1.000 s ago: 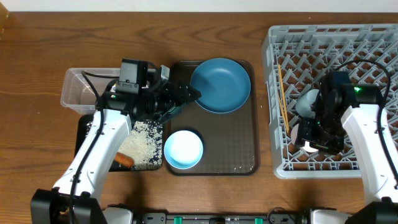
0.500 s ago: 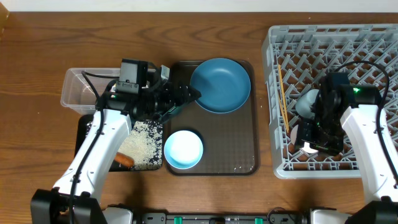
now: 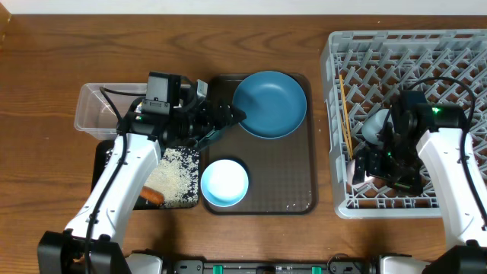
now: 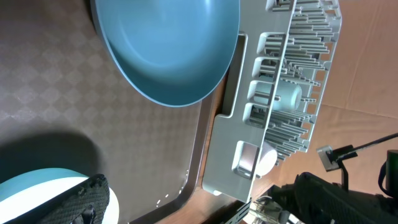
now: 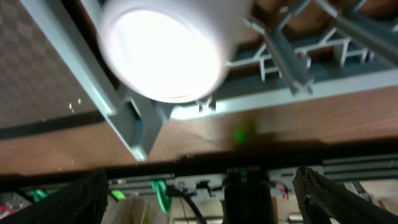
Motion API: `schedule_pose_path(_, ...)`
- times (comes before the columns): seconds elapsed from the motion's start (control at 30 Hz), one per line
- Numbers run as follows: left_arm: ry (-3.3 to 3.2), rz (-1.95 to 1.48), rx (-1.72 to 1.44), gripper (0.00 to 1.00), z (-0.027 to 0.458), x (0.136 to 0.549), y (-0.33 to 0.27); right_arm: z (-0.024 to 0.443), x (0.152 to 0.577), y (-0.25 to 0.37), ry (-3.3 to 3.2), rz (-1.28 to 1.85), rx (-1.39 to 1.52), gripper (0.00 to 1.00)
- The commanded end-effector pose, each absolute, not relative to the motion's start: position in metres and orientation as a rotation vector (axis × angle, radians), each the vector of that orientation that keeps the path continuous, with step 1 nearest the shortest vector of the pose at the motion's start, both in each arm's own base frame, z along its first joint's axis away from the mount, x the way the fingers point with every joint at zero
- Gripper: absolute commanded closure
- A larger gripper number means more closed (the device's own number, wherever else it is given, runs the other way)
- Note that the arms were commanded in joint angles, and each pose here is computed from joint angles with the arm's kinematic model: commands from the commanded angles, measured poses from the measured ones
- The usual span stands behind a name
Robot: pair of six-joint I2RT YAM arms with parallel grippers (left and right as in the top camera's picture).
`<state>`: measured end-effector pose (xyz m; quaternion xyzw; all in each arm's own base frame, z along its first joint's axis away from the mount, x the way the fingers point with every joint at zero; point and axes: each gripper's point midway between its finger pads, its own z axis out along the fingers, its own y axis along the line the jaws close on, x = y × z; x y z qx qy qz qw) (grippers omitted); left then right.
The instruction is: Sort waste into correct bins and load items into the dishwasher rack
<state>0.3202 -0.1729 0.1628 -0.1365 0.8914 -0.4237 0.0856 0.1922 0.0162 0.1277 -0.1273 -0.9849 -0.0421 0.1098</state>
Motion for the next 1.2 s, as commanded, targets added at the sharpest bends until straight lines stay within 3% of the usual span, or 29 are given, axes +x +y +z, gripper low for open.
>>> schedule_pose_path(0.0,2.656,-1.252,-0.406,0.03,0.162,0.321,-0.171,0.148,0.206,0.019,-2.956,-0.156,-0.336,0.11)
schedule_pose_path(0.17,2.656,-1.252,-0.406,0.03,0.162,0.321,-0.171,0.189,0.223,0.024,-3.047,-0.220,-0.325,0.15)
schedule_pose_path(0.3,2.656,-1.252,-0.406,0.03,0.162,0.321,-0.171,0.221,0.235,0.051,-3.102,-0.468,-0.242,0.17)
schedule_pose_path(0.47,2.656,-1.252,-0.406,0.03,0.162,0.321,-0.171,0.228,0.241,0.070,-3.122,-0.563,-0.163,0.17)
schedule_pose_path(0.63,2.656,-1.252,-0.406,0.03,0.162,0.321,-0.171,0.226,0.244,0.093,-3.141,-0.587,-0.018,0.14)
schedule_pose_path(0.73,2.656,-1.253,-0.405,0.03,0.162,0.321,-0.171,0.228,0.245,0.116,-3.152,-0.642,0.112,0.01)
schedule_pose_path(0.97,2.656,-1.252,-0.406,0.03,0.162,0.321,-0.171,0.232,0.239,0.154,-3.146,-0.703,0.334,0.01)
schedule_pose_path(1.1,2.651,-1.254,-0.406,0.03,0.163,0.322,-0.171,0.234,0.238,0.171,-3.150,-0.729,0.441,0.27)
schedule_pose_path(1.17,2.585,-1.267,-0.381,0.03,0.171,0.334,-0.172,0.235,0.236,0.179,-3.148,-0.739,0.485,0.63)
